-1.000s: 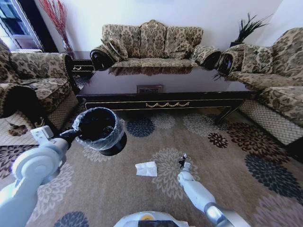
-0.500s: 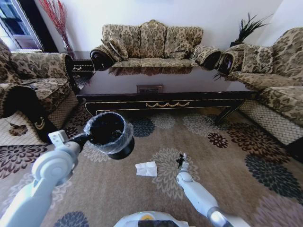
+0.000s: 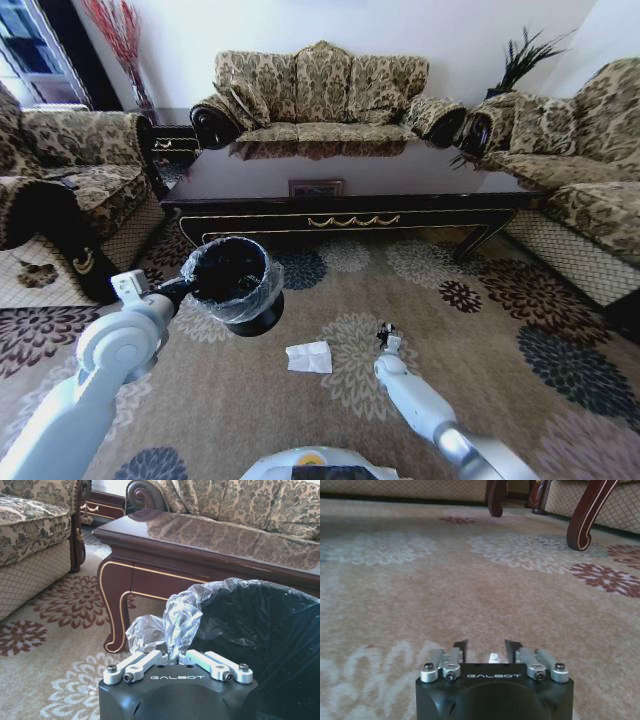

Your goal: Move to the front of the table and pick up the trash from the floor, then place it into the trash bin.

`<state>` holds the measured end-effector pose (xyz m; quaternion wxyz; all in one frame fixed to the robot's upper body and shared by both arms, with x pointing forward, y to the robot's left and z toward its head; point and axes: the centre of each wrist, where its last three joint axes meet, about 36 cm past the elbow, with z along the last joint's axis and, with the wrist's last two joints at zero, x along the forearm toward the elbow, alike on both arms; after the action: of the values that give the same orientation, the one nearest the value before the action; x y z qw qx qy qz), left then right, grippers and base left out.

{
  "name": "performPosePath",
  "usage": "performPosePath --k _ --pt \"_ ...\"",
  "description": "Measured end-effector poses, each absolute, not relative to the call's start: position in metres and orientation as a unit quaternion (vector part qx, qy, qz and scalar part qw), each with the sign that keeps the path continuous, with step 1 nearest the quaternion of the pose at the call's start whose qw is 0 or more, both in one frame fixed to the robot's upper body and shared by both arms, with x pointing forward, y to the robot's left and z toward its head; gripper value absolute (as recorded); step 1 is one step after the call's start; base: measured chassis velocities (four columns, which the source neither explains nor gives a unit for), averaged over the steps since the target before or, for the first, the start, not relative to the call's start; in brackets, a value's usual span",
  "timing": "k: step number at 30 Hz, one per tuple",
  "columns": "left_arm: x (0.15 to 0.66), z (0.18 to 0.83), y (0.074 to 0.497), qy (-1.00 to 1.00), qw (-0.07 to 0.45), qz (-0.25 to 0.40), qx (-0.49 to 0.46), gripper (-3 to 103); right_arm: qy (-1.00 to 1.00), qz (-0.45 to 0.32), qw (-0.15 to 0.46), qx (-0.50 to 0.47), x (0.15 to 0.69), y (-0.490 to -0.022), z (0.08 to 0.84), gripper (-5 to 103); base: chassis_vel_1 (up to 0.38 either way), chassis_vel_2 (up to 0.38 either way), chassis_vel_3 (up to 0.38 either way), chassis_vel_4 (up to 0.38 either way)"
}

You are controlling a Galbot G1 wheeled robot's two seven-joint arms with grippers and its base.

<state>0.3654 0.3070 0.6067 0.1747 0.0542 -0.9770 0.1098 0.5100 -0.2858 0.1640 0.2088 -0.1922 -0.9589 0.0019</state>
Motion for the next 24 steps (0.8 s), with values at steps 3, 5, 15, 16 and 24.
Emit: performPosePath --k 3,5,15,16,24 --pt "0.364 0.607 0.306 -0.977 0.174 0.113 0.052 4 -0.957 0.009 0.217 -0.194 0.513 -0.292 0.16 51 0.0 0.0 0.0 0.0" --pt "0.364 0.606 0.305 -0.976 0.175 0.116 0.052 4 -0.955 0.014 0.223 -0.193 0.515 -0.298 0.157 62 0.0 0.0 0.0 0.0" --pt "0.362 0.604 0.303 -0.976 0.177 0.118 0.049 4 -0.952 0.022 0.239 -0.189 0.514 -0.311 0.147 95 0.0 0.0 0.0 0.0" --pt "0.362 0.605 0.303 -0.976 0.176 0.116 0.049 4 -0.952 0.019 0.241 -0.187 0.513 -0.311 0.146 99 0.0 0.0 0.0 0.0" --pt "0.358 0.607 0.304 -0.977 0.175 0.111 0.05 4 -0.951 0.01 0.247 -0.184 0.511 -0.313 0.143 77 0.0 0.0 0.0 0.0"
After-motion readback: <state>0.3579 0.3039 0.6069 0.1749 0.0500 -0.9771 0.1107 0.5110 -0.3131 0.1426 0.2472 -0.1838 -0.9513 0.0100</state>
